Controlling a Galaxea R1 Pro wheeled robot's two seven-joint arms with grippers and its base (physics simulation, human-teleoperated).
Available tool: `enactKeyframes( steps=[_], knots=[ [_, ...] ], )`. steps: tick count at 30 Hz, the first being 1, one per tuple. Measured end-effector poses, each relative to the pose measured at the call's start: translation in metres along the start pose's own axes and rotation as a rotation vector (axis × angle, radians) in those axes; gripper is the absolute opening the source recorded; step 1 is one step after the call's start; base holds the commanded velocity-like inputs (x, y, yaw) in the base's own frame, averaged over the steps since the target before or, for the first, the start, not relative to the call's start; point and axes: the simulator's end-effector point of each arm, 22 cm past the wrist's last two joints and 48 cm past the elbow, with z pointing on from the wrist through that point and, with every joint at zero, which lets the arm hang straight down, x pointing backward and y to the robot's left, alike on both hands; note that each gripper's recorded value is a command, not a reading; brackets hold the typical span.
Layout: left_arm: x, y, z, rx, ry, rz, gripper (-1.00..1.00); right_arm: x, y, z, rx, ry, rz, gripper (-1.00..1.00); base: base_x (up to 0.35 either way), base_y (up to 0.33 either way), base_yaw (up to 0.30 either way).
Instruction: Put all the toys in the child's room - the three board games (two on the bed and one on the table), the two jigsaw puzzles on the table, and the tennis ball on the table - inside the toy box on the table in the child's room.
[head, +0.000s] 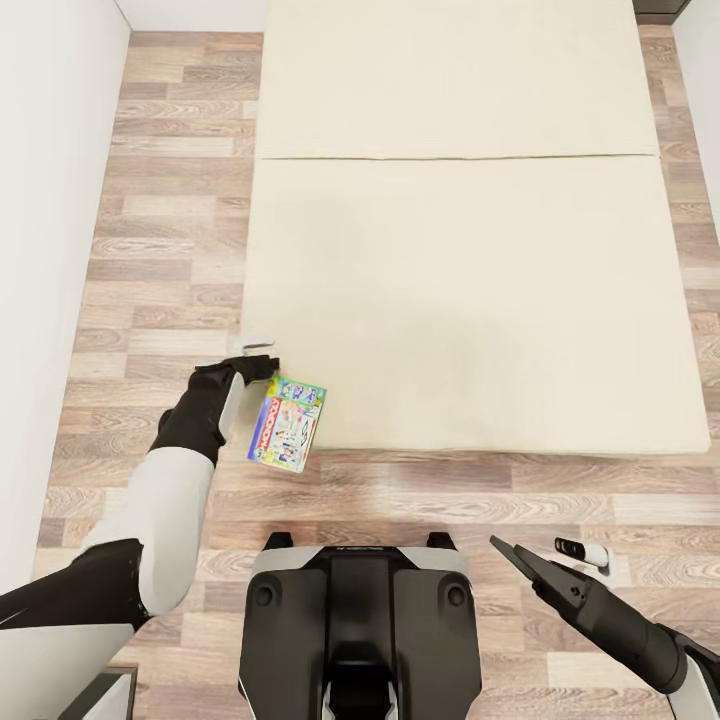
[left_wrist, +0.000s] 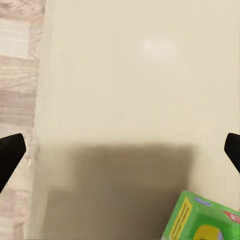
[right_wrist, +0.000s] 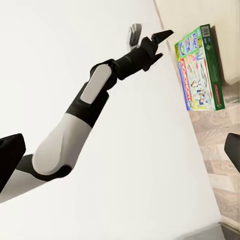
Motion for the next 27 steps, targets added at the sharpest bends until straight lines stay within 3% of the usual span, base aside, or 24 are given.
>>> enactKeyframes(
  steps=[6, 12, 17, 22, 23, 27],
  knots=[
    [-0.024, 0.042, -0.016, -0.02, 0.015, -0.076, 1.0, 0.001, -0.004, 0.0, 0.017, 0.002, 0.0, 1.0, 0.0, 0.0, 0.0],
    [-0.038, 0.075, -0.033, 0.079, 0.038, -0.158, 1.0, 0.001, -0.012, -0.002, 0.046, 0.003, 0.001, 1.0, 0.0, 0.0, 0.0],
    [-0.046, 0.116, -0.047, 0.133, 0.044, -0.186, 1.0, 0.0, -0.017, -0.003, 0.065, -0.003, -0.035, 1.0, 0.0, 0.0, 0.0],
    [-0.043, 0.166, -0.062, 0.154, 0.049, -0.261, 1.0, -0.001, -0.019, -0.004, 0.072, -0.006, -0.049, 1.0, 0.0, 0.0, 0.0],
    [-0.035, 0.183, -0.067, 0.159, 0.052, -0.292, 1.0, 0.0, -0.021, -0.004, 0.078, -0.006, -0.047, 1.0, 0.0, 0.0, 0.0],
    [-0.004, 0.211, -0.077, 0.179, 0.072, -0.357, 1.0, 0.001, -0.027, -0.007, 0.094, -0.008, -0.039, 1.0, 0.0, 0.0, 0.0]
  ],
)
